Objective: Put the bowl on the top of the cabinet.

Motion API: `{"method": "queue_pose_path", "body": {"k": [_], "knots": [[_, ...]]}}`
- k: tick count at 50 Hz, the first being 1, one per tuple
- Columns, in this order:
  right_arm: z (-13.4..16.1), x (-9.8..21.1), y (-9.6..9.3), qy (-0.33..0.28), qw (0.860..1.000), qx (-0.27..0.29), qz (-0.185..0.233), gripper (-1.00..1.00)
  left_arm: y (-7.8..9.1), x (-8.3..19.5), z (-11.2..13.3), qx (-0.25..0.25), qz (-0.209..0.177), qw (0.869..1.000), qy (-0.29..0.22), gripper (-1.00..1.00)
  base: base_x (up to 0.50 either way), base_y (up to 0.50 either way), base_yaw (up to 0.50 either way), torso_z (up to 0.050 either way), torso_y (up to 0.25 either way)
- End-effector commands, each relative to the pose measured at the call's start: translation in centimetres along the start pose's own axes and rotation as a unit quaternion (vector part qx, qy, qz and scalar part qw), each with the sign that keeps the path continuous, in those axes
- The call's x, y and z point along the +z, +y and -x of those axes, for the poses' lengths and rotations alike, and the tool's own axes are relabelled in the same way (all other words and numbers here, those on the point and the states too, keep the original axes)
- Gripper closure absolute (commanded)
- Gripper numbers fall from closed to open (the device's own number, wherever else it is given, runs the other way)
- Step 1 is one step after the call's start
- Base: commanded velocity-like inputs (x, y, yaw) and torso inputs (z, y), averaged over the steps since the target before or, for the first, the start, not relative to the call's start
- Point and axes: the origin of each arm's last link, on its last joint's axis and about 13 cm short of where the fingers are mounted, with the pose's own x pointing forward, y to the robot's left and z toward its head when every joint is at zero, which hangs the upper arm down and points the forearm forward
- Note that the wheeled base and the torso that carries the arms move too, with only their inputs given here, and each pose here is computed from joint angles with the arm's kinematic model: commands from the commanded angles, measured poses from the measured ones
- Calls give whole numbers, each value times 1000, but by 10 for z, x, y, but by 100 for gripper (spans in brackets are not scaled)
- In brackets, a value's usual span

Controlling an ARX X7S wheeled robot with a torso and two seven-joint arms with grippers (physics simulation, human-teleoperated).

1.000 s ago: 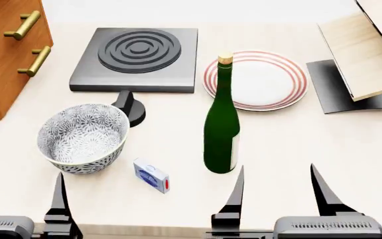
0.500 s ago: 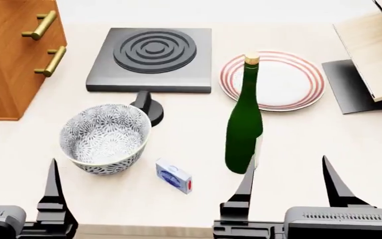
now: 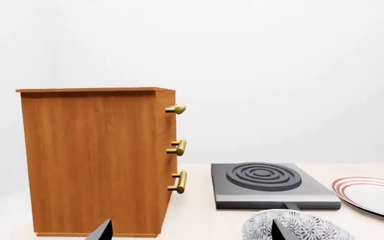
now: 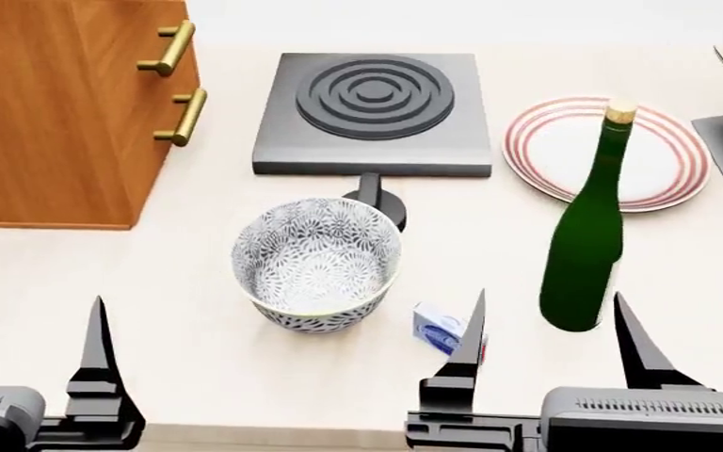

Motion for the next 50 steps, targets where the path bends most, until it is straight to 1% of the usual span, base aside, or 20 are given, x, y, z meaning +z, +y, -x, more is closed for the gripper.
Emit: {"method": "queue_pose_path", "body": {"k": [1, 11, 14, 16, 17, 34, 46, 50], "knots": [[0, 0, 1, -6, 1000, 1, -3, -100, 1, 0, 0, 0, 0, 1000, 1, -100, 0, 0, 0, 0, 0], [-1, -1, 0, -4, 1000, -5, -12, -100, 1, 1, 1, 0, 2, 1000, -1, -100, 0, 0, 0, 0, 0], [-1, -2, 0, 3, 1000, -3, -9, -100, 1, 1, 1, 0, 2, 1000, -1, -100, 0, 0, 0, 0, 0], [-1, -2, 0, 4, 1000, -5, -6, -100, 1, 1, 1, -1, 3, 1000, 0, -100, -8, 377, 0, 0, 0], [-2, -4, 0, 7, 1000, -7, 2, -100, 0, 1, 1, -4, 4, 1000, 1, -100, -12, 500, 0, 0, 0], [-1, -4, 0, 7, 1000, -3, -2, -100, 1, 1, 1, -2, 5, 1000, 0, -100, -23, 489, 0, 0, 0], [0, -6, 1, 13, 1000, 8, -9, -100, 2, -1, 2, 0, 6, 1000, 1, -100, -1, 47, 0, 0, 0], [1, -8, 2, 13, 1000, 9, -4, -100, 2, -2, 2, 0, 6, 1000, 2, -100, 0, 479, 0, 0, 0]]}}
